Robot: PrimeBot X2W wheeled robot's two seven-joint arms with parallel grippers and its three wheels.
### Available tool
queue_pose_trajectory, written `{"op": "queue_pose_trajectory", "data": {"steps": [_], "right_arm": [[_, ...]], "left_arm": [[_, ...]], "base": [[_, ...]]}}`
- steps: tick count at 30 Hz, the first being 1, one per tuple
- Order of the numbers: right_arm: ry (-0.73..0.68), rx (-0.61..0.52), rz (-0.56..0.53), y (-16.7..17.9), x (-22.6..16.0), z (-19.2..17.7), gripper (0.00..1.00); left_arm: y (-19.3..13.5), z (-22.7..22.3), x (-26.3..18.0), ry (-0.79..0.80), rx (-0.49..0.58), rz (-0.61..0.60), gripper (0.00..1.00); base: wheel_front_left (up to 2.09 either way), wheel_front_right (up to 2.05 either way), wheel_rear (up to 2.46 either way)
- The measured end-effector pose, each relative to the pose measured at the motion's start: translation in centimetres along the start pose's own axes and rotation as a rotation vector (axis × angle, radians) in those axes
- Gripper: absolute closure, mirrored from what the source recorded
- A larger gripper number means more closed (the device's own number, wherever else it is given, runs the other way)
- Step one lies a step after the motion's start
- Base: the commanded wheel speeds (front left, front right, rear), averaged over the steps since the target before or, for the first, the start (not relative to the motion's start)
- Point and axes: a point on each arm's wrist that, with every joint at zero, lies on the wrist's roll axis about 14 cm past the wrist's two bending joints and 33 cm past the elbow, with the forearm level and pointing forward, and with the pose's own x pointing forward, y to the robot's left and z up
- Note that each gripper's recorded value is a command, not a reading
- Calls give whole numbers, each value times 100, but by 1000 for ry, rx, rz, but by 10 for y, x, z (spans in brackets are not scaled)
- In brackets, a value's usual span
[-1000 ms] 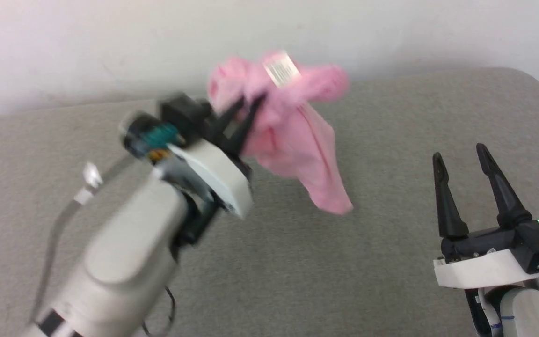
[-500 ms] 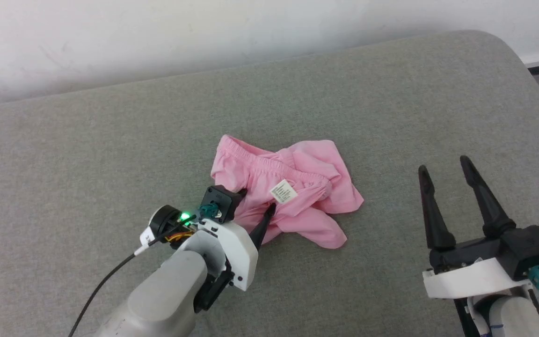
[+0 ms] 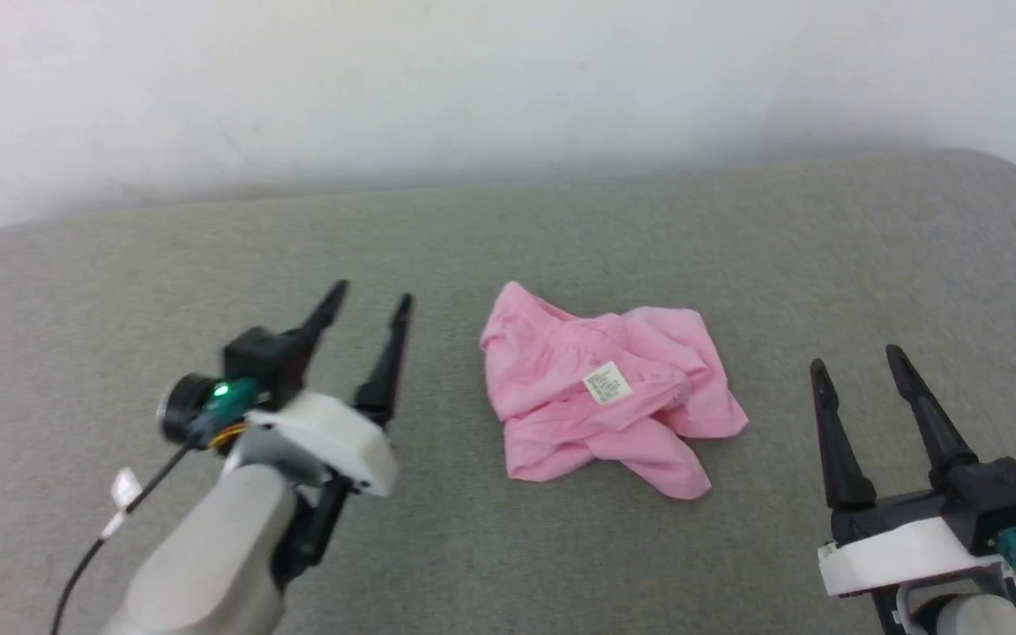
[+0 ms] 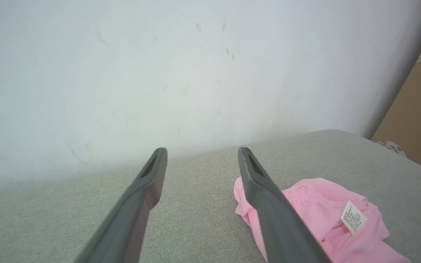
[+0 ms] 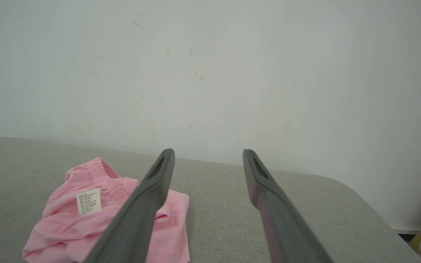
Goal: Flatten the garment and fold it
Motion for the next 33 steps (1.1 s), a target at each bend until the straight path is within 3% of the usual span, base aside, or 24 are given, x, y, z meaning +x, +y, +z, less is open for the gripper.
{"op": "queue_pose_trajectory", "data": {"steps": [5, 11, 20, 25, 33], "right_arm": [[-26, 3, 40, 13, 3, 8, 0], [-29, 10, 88, 29, 3, 9, 0], [14, 26, 109, 36, -1, -4, 0], [152, 114, 123, 46, -5, -34, 0], [415, 129, 242, 84, 12, -59, 0]], "left_arm": [[47, 33, -51, -118, -35, 204, 0], [55, 22, -108, -121, -23, 317, 0], [36, 10, -132, -116, -15, 337, 0], [35, 10, -133, -121, -14, 327, 0], [34, -7, -131, -79, -48, 330, 0]], "base": [[0, 0, 0], [0, 0, 0], [0, 0, 0], [0, 0, 0], [0, 0, 0]]}}
